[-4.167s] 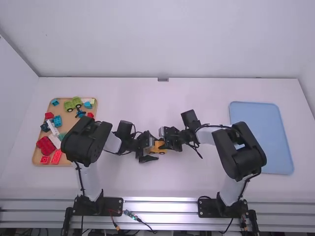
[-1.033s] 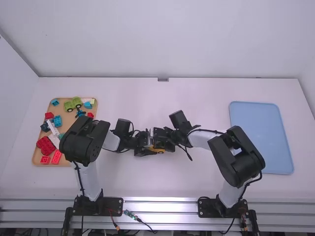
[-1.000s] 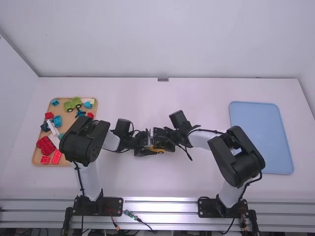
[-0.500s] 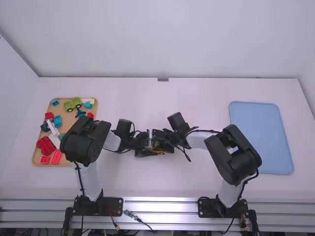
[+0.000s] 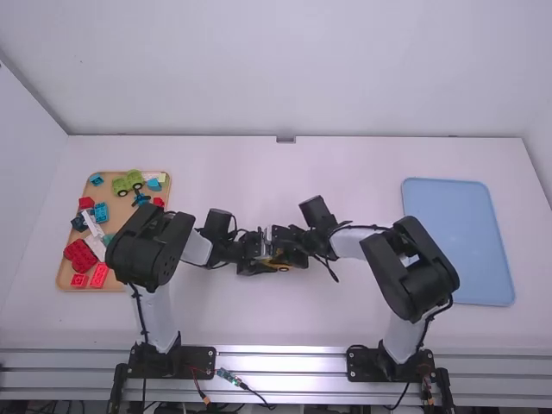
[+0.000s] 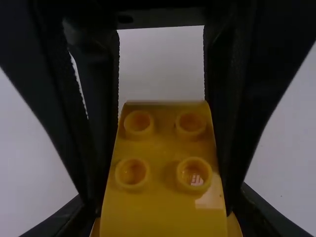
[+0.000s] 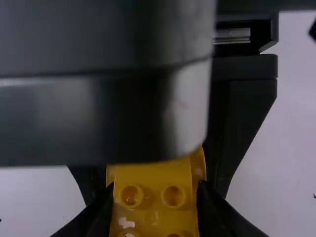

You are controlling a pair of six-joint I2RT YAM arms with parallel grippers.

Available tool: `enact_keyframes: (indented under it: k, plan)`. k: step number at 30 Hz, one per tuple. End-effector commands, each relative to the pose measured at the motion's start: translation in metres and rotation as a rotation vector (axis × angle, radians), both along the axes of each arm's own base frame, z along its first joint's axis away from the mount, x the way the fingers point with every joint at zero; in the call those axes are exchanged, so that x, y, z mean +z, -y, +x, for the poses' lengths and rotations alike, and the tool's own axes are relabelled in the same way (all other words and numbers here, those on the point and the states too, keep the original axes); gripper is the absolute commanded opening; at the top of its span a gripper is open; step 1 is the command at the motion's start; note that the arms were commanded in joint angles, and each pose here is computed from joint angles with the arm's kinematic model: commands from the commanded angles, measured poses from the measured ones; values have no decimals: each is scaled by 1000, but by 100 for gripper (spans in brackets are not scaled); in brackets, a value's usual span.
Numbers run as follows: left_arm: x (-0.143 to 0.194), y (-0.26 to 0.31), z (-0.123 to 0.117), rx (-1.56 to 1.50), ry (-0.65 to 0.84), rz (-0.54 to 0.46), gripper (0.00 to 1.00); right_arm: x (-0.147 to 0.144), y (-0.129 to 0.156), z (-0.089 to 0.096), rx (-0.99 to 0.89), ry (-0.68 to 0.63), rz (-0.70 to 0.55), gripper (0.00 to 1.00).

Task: Assemble lego blocks to make yellow taxi

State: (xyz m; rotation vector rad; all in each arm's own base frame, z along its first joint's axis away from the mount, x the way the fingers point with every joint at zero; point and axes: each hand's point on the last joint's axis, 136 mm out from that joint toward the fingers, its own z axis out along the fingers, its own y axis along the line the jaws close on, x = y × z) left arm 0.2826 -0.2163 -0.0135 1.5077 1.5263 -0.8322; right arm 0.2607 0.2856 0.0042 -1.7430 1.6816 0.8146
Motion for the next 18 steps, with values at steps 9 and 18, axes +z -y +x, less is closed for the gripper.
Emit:
enact_keyframes:
  k: [9,18]
  plan:
    - [-11,0,-10,-14,-24,33,16,23,13,2,3,34,6,39]
    - [-12,-2,-9,-7,-29,34,31,30,47,13,-70,6,-15,39]
